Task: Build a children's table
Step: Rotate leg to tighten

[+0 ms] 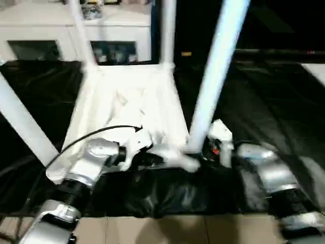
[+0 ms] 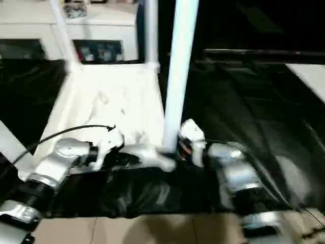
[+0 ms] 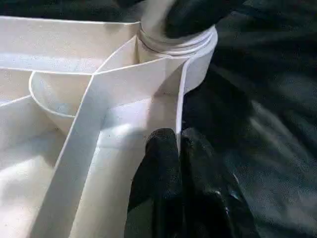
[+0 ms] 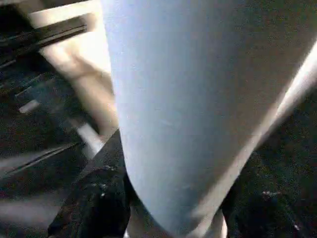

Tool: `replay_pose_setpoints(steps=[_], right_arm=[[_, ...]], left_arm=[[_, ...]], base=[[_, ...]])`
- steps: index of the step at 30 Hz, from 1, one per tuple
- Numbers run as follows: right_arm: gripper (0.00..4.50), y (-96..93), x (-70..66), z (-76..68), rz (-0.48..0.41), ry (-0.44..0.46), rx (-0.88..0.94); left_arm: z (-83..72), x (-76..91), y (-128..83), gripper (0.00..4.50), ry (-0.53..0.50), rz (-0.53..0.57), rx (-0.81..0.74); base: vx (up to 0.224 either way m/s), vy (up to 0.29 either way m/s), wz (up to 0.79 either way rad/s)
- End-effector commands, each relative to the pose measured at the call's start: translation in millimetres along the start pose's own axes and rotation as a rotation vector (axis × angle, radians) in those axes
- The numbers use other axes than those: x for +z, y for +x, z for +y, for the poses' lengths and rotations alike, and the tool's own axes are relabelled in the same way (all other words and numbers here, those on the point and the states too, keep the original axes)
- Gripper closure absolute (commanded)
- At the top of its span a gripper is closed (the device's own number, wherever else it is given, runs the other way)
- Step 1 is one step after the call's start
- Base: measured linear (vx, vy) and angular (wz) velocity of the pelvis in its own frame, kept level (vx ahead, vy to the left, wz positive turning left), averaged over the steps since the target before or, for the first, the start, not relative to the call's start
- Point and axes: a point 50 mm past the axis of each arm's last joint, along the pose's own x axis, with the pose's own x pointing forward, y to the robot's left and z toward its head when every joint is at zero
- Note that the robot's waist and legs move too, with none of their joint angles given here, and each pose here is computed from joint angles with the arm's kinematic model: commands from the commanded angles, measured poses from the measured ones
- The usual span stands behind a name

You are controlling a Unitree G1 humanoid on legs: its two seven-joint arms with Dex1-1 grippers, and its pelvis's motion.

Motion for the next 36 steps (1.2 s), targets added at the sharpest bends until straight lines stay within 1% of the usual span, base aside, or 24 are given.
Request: replay_pose_setpoints(steps=[1, 2, 4, 5, 6, 8, 9, 10, 11, 12, 13, 14, 16, 17, 18, 19, 20, 23, 25, 26, 27, 29, 32, 36], right_arm=[[2.53, 31.9, -16.5, 37.5, 0.051, 0.085, 0.101], [2.53, 46.2, -11.1, 41.8, 0.042, 0.101, 0.023], [2.53, 53.9, -7.9, 44.2, 0.041, 0.115, -0.017], [2.53, 60.3, -4.7, 47.2, 0.038, 0.133, -0.034], [2.53, 67.9, 0.9, 52.8, 0.025, 0.129, -0.027], [2.53, 73.7, 7.0, 59.6, 0.001, 0.09, -0.001], [2.53, 73.9, 7.4, 60.0, -0.004, 0.086, 0.002], [2.19, 73.4, 8.0, 59.5, -0.016, 0.09, 0.001], [2.19, 72.9, 8.3, 58.9, -0.023, 0.094, -0.001], [1.98, 68.9, 8.2, 54.0, -0.039, 0.126, -0.005], [1.84, 68.9, 8.2, 54.0, -0.039, 0.126, -0.005], [1.81, 62.6, 5.9, 48.2, -0.034, 0.13, -0.001], [1.62, 58.9, 4.6, 44.8, -0.028, 0.12, 0.0], [1.49, 50.2, 2.9, 38.1, -0.016, 0.092, 0.009], [1.4, 50.2, 2.9, 38.1, -0.016, 0.092, 0.009], [1.31, 45.6, 2.1, 35.4, -0.006, 0.073, 0.024], [1.31, 35.6, 0.5, 30.0, 0.013, 0.036, 0.061], [1.31, 14.9, -1.3, 19.9, 0.052, -0.019, 0.152], [1.31, 12.6, -1.4, 18.6, 0.058, -0.026, 0.162], [1.31, 4.9, -1.6, 15.9, 0.079, -0.048, 0.21], [1.31, 1.2, -1.6, 14.7, 0.09, -0.061, 0.235], [1.31, -4.1, -1.8, 13.7, 0.109, -0.073, 0.282], [1.31, -10.0, -2.2, 13.1, 0.145, -0.114, 0.356], [1.31, -12.0, -1.6, 11.2, 0.17, -0.141, 0.401]], left_arm=[[-4.8, 30.2, 21.9, 4.5, 0.032, -0.103, 0.063], [-8.5, 34.6, 29.0, 4.5, 0.029, -0.113, 0.078], [-10.4, 36.9, 32.3, 4.5, 0.026, -0.119, 0.082], [-12.1, 38.7, 34.4, 4.5, 0.025, -0.124, 0.077], [-13.0, 40.6, 35.7, 4.5, 0.028, -0.126, 0.078], [-12.4, 42.4, 35.6, 4.5, 0.037, -0.126, 0.083], [-11.8, 42.6, 35.0, 4.5, 0.038, -0.125, 0.085], [-10.5, 42.9, 33.7, 4.5, 0.042, -0.126, 0.088], [-9.6, 43.1, 32.9, 4.5, 0.045, -0.127, 0.091], [-7.5, 41.7, 28.9, 4.5, 0.053, -0.126, 0.085], [-7.5, 41.7, 28.9, 4.5, 0.053, -0.126, 0.085], [-6.3, 39.8, 25.0, 4.5, 0.071, -0.125, 0.07], [-5.5, 37.7, 22.8, 4.5, 0.069, -0.118, 0.064], [-5.9, 35.4, 18.7, 4.5, 0.085, -0.116, 0.032], [-5.9, 35.4, 18.7, 4.5, 0.085, -0.116, 0.032], [-5.6, 33.8, 16.6, 4.5, 0.081, -0.109, 0.023], [-5.3, 30.9, 12.4, 4.5, 0.08, -0.097, -0.001], [-3.3, 27.6, 4.4, 4.5, 0.094, -0.087, -0.045], [-2.8, 26.9, 3.4, 4.5, 0.092, -0.083, -0.048], [-2.3, 24.9, 0.2, 4.5, 0.101, -0.075, -0.071], [-2.4, 24.0, -1.4, 4.5, 0.104, -0.072, -0.087], [-2.2, 22.7, -4.5, 4.5, 0.112, -0.07, -0.11], [-2.5, 21.2, -10.0, 4.5, 0.124, -0.074, -0.156], [-1.6, 20.8, -15.0, 4.5, 0.131, -0.074, -0.195]], base=[[-0.061, 0.031, -0.12], [-0.056, 0.034, -0.12], [-0.056, 0.034, -0.12], [-0.056, 0.041, -0.12], [-0.056, 0.041, -0.12], [-0.088, 0.015, 0.02], [-0.09, -0.009, 0.1], [-0.004, -0.101, 0.19], [0.019, -0.089, -0.05], [0.019, -0.089, -0.05], [0.078, 0.038, -0.41], [0.1, 0.075, -0.4], [0.05, 0.037, -0.2], [0.014, -0.012, 0.24], [0.014, -0.012, 0.24], [0.0, 0.0, 0.0], [0.0, 0.0, 0.0], [0.0, 0.0, 0.0], [0.027, -0.012, 0.07], [0.058, -0.028, 0.13], [0.058, -0.028, 0.13], [0.078, -0.033, 0.16], [0.084, -0.028, 0.09], [0.035, -0.007, 0.0]])
